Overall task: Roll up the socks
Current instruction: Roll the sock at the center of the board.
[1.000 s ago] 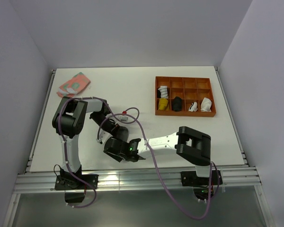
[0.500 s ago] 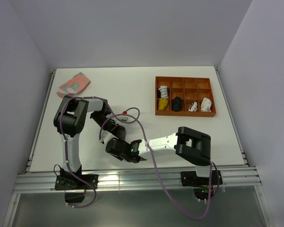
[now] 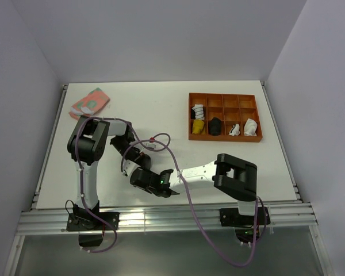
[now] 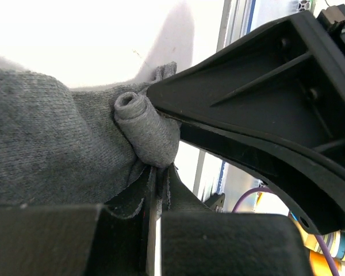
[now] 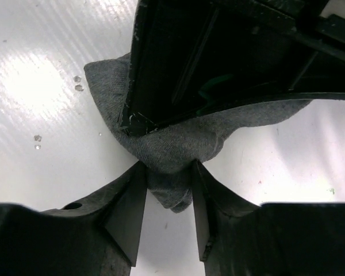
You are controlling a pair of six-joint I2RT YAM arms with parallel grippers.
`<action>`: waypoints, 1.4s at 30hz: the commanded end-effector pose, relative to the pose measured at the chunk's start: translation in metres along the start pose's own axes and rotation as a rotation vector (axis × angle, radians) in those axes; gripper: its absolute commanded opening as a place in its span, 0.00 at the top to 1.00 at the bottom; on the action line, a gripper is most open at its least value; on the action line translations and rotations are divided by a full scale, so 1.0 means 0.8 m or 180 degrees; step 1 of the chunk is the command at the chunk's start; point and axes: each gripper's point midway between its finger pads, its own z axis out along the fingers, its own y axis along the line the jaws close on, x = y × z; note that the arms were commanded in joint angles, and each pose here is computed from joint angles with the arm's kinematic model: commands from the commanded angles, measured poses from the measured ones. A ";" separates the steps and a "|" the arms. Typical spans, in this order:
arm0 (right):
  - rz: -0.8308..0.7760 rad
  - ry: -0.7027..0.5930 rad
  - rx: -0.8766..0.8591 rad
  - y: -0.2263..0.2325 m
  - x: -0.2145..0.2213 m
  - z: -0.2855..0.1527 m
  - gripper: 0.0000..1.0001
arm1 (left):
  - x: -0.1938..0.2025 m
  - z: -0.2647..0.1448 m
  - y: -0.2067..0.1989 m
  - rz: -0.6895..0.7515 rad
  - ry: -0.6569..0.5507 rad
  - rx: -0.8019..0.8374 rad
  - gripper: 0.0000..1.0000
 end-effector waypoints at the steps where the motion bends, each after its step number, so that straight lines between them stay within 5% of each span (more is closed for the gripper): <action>1: -0.0067 -0.0068 -0.0019 -0.012 -0.006 -0.008 0.58 | 0.023 0.002 0.021 0.0186 0.0365 -0.0129 0.99; 4: -0.0049 -0.0076 -0.0227 0.003 -0.009 -0.010 0.70 | 0.019 0.000 0.025 0.0185 0.0353 -0.0173 1.00; 5: -0.0032 -0.0059 -0.0278 0.006 -0.007 -0.010 0.85 | 0.016 0.000 0.025 0.0186 0.0335 -0.0175 1.00; 8: 0.0088 0.0021 -0.0504 0.022 -0.004 -0.015 1.00 | 0.004 -0.004 0.029 0.0212 0.0239 -0.0291 0.99; 24: 0.1011 0.0805 -0.0864 0.028 0.013 -0.058 1.00 | -0.113 -0.074 0.049 0.0451 -0.0998 -0.1332 0.81; 42: 0.2058 0.1078 -0.1944 -0.026 -0.015 -0.049 1.00 | -0.107 -0.184 0.047 0.0557 -0.2075 -0.2134 0.77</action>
